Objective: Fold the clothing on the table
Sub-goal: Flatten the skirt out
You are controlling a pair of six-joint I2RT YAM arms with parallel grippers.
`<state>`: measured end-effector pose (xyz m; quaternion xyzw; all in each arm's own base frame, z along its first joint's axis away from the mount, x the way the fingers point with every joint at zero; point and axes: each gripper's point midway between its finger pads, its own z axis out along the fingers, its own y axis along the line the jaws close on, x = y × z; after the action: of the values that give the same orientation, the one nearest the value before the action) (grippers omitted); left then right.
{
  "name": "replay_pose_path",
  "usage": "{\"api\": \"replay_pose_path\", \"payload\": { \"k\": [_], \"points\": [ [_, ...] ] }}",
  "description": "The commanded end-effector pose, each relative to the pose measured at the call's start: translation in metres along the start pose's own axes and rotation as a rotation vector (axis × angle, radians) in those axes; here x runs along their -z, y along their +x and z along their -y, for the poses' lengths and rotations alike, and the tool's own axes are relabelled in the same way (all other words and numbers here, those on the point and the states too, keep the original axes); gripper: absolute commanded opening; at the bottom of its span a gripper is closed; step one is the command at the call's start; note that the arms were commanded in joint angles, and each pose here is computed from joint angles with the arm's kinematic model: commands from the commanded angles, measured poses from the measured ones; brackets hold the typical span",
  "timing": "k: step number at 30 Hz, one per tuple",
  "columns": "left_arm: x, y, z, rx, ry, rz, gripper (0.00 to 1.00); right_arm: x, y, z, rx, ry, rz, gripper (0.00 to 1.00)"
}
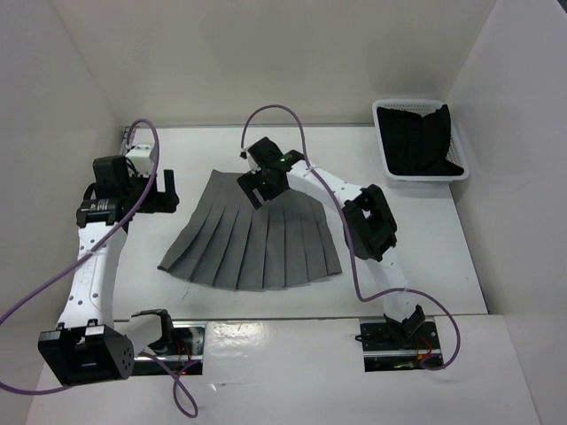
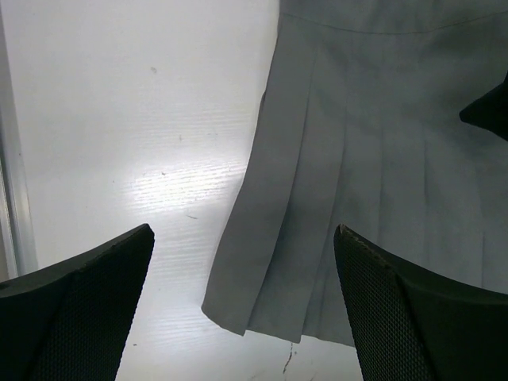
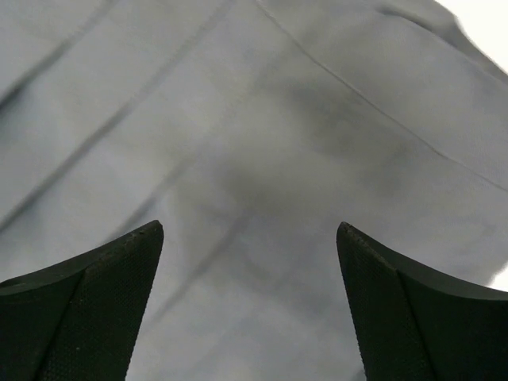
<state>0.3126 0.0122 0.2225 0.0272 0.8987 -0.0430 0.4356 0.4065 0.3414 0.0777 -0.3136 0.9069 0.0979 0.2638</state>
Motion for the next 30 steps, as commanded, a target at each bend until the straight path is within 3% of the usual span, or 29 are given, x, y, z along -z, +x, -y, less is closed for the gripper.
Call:
{"api": "replay_pose_path", "payload": {
  "k": [1,4,9,21,30],
  "points": [
    [0.004,0.002,-0.013,0.046,-0.054,0.024,1.00,-0.001,-0.012,-0.041,0.005,-0.027,0.016,0.94],
    [0.003,0.004,-0.020,0.060,-0.072,0.025,1.00,-0.011,-0.012,-0.051,0.014,0.008,0.012,0.99],
    [0.001,0.005,-0.021,0.062,-0.071,0.016,1.00,-0.032,-0.005,-0.044,-0.012,0.094,-0.012,0.99],
    [0.004,0.006,-0.020,0.060,-0.072,0.025,1.00,-0.014,-0.045,-0.030,-0.123,0.146,0.107,0.99],
    [0.003,0.010,-0.020,0.062,-0.071,0.016,1.00,-0.039,-0.038,-0.007,-0.201,0.169,0.067,0.99]
  ]
}}
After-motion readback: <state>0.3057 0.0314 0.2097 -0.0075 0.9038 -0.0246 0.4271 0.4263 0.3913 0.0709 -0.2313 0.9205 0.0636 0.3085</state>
